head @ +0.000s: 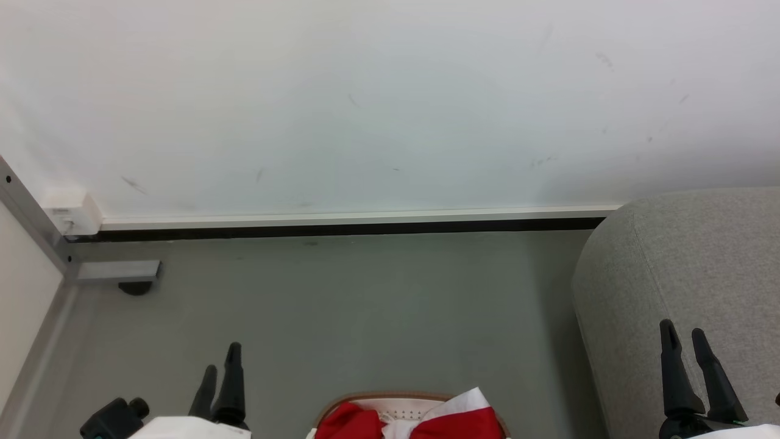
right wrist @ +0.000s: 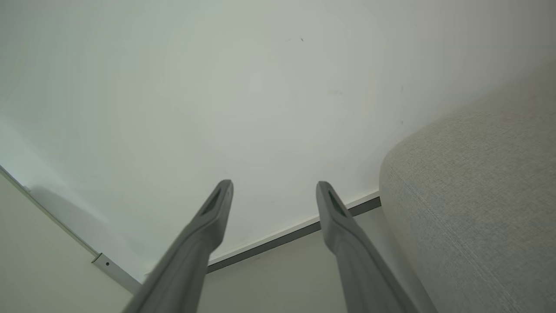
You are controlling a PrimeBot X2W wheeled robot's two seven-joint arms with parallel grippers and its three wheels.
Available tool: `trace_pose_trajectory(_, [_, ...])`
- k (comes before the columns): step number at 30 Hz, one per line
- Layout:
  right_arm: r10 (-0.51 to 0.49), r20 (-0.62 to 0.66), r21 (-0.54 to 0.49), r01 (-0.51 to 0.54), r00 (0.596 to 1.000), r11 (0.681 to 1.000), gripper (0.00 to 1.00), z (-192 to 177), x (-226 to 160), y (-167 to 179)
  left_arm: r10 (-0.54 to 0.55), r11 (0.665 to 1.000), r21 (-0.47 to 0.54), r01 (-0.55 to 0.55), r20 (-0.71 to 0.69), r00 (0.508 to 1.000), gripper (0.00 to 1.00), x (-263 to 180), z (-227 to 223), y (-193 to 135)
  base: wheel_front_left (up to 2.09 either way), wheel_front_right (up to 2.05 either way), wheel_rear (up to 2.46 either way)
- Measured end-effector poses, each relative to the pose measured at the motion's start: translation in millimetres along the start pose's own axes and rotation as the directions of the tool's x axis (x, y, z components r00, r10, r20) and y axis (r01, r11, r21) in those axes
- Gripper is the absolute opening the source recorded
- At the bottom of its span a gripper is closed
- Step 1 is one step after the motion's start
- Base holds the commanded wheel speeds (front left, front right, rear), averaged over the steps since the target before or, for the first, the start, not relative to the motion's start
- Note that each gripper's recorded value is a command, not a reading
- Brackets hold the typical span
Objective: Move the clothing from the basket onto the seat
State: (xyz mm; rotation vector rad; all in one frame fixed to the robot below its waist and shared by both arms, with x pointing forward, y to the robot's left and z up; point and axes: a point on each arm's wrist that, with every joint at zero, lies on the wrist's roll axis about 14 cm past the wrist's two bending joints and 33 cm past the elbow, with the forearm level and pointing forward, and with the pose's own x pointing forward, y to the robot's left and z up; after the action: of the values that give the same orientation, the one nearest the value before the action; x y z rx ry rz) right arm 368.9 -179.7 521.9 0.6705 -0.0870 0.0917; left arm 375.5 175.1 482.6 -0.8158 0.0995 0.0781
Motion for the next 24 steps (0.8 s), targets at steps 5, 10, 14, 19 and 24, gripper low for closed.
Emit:
trace_pose_trajectory(5, [0.002,0.007,-0.08,-0.002,1.0,0.997,1.0,1.8,-1.5,-0.4,-0.007,0.998,0.07,0.007,0.001,1.0,1.0,-1.0,-3.1,-1.4,0.0,0.0,0.0])
trace_pose_trajectory(10, [0.002,0.012,-0.135,0.0,1.0,0.991,1.0,3.7,-2.8,-1.9,-0.014,0.992,0.124,0.014,0.005,1.0,1.0,-0.3,-3.6,-3.1,0.0,0.0,0.0])
trace_pose_trajectory(14, [0.001,0.017,-0.184,0.002,1.0,0.983,1.0,5.6,-4.1,-3.2,-0.024,0.984,0.176,0.021,0.01,1.0,1.0,0.1,-3.9,-5.0,0.0,0.0,0.0])
trace_pose_trajectory(19, [-0.001,0.014,-0.241,0.004,1.0,0.971,1.0,4.0,-7.0,-3.7,-0.039,0.971,0.235,0.033,0.019,0.999,1.0,0.3,-3.8,-8.1,0.0,0.0,0.0])
trace_pose_trajectory(24, [0.002,0.022,-0.299,0.005,1.0,0.954,1.0,6.5,-8.2,-4.1,-0.049,0.955,0.294,0.04,0.024,0.999,1.0,0.0,-4.7,-9.4,0.0,0.0,0.0])
